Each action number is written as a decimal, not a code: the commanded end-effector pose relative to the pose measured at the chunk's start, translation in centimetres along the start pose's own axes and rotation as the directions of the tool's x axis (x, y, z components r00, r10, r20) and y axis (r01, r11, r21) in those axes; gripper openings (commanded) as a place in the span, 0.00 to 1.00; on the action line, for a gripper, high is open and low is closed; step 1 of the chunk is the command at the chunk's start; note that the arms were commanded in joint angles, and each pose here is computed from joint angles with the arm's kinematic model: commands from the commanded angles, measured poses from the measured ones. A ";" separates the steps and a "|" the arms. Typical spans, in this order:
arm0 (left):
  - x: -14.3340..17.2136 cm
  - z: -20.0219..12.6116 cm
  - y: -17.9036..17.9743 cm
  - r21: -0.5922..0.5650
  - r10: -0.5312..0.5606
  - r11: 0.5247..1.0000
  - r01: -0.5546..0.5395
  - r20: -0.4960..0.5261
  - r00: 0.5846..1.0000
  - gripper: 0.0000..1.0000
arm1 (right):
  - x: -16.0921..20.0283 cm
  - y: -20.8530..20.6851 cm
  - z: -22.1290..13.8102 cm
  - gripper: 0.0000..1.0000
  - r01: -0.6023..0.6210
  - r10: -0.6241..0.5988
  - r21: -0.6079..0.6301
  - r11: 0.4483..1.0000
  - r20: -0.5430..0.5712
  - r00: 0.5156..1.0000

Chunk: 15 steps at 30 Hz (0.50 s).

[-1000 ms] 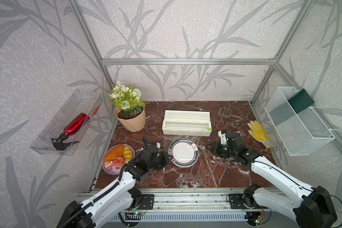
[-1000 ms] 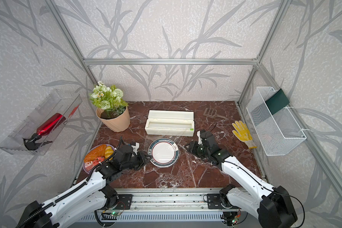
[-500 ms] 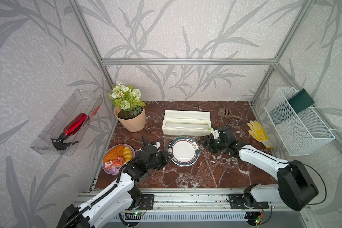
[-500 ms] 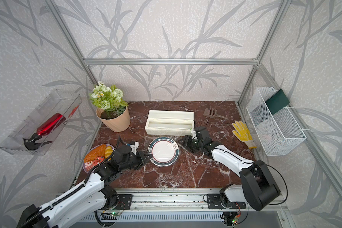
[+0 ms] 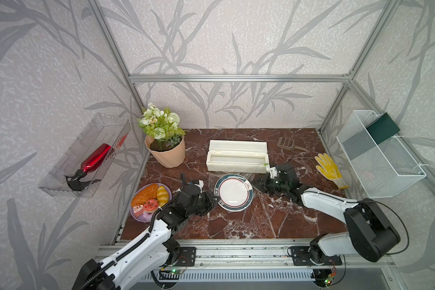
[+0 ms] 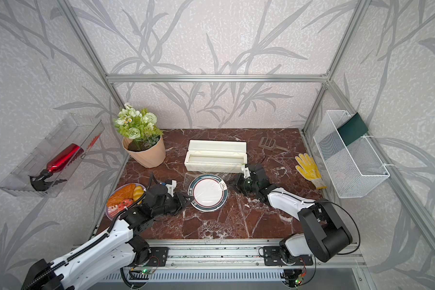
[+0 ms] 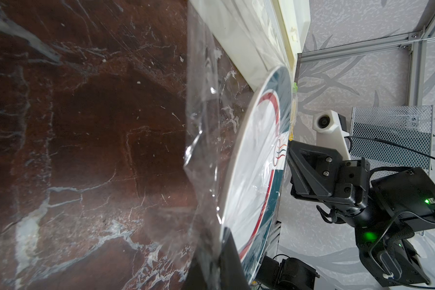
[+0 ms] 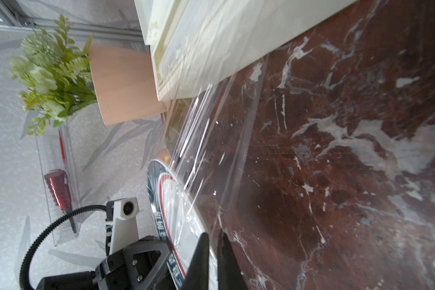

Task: Wrap the plate with plastic wrap
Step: Pick up the plate at the center of the board.

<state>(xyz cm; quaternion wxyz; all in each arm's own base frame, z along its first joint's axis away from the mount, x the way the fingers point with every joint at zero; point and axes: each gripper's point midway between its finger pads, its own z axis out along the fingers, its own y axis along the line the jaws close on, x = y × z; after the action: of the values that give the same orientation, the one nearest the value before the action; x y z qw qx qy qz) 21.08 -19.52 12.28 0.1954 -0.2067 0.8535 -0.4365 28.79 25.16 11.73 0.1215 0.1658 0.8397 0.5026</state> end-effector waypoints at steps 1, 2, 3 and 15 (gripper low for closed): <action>-0.8 -0.8 -3.1 0.092 0.030 0.995 -0.033 0.034 0.999 0.00 | 0.1 0.5 -0.5 0.00 0.013 -0.013 -0.032 0.999 0.011 1.000; -0.9 -0.8 -3.1 0.094 0.030 0.995 -0.034 0.036 0.999 0.00 | 0.1 0.6 -0.7 0.00 0.019 -0.018 -0.032 0.999 0.013 1.000; -0.9 -0.8 -3.1 0.093 0.030 0.995 -0.034 0.037 0.999 0.00 | 0.3 0.4 -0.8 0.00 0.022 -0.022 -0.022 0.999 0.013 1.000; -1.0 -1.0 -3.3 0.099 0.028 0.995 -0.032 0.043 0.999 0.00 | 1.4 -0.2 -3.5 0.43 0.118 -0.120 0.047 0.992 0.028 0.992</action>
<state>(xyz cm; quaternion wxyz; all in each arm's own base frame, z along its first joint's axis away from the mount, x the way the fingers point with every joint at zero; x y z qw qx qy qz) 21.09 -19.48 12.41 0.1976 -0.2065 0.8525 -0.4376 26.93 23.51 14.27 0.1650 0.1302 0.8442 0.4931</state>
